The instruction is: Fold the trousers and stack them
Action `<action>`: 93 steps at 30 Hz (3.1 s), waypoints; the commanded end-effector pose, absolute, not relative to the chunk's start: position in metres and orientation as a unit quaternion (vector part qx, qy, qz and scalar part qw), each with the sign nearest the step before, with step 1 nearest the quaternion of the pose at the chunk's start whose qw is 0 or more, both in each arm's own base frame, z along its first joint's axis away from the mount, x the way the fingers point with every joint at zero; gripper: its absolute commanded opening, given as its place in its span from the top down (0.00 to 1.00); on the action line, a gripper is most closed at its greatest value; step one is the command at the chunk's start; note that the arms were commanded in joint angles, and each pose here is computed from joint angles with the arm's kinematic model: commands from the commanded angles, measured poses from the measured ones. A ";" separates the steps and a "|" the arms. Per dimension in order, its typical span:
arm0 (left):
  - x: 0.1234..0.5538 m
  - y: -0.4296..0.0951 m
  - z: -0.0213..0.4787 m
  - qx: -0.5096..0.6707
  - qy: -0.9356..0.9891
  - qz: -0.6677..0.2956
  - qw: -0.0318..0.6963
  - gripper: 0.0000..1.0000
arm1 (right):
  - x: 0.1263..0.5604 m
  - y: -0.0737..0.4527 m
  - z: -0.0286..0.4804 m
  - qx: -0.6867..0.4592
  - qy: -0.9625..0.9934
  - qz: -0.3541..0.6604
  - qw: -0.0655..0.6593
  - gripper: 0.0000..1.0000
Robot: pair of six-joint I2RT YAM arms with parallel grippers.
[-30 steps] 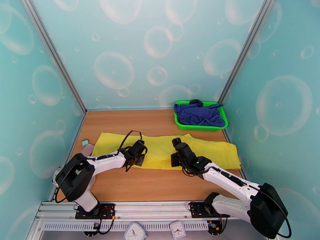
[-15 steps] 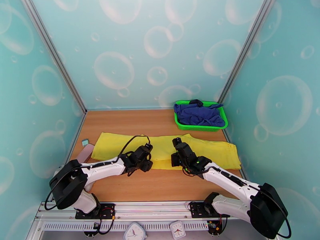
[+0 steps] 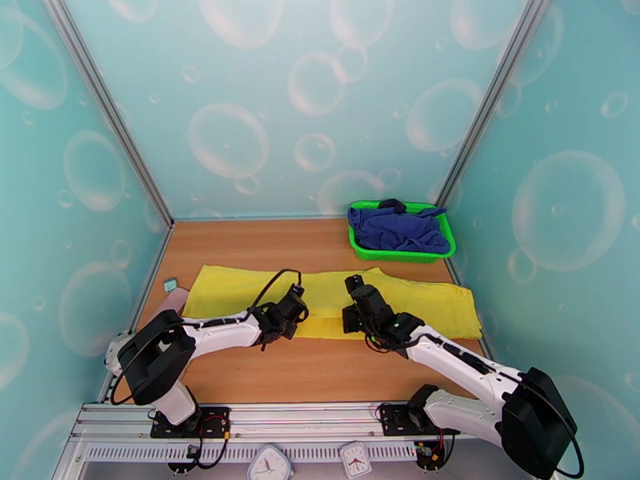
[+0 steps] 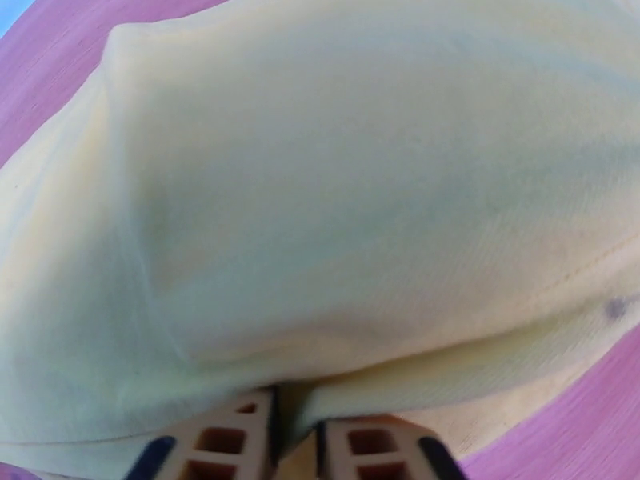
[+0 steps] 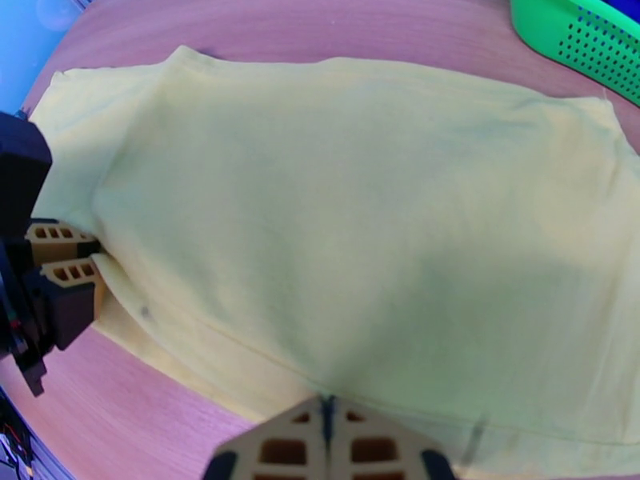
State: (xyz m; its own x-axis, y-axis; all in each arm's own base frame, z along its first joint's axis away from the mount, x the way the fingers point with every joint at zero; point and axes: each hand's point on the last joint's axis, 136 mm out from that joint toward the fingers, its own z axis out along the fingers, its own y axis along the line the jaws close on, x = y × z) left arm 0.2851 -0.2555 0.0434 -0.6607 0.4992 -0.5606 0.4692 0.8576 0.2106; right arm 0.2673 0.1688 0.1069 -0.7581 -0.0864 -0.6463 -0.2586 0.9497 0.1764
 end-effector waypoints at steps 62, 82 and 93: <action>0.412 -0.065 0.004 -0.229 0.922 -0.069 0.305 0.60 | 0.284 -0.049 0.033 0.395 0.838 0.201 0.319 0.65; 0.465 -0.073 0.070 -0.192 0.898 -0.122 0.376 0.61 | 0.247 -0.120 0.069 0.485 0.786 0.122 0.363 0.57; 0.406 -0.096 0.041 -0.179 0.916 -0.111 0.342 0.58 | 0.212 -0.154 0.070 0.569 0.747 0.028 0.341 0.56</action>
State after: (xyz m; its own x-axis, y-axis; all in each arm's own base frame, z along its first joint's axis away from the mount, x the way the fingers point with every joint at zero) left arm 0.4170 -0.1076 0.0518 -0.6960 -0.3870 -0.6049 -0.2108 0.9154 -0.3430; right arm 0.2251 -0.1467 0.0752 -0.1568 0.8583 -0.4886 0.7712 0.4154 0.4824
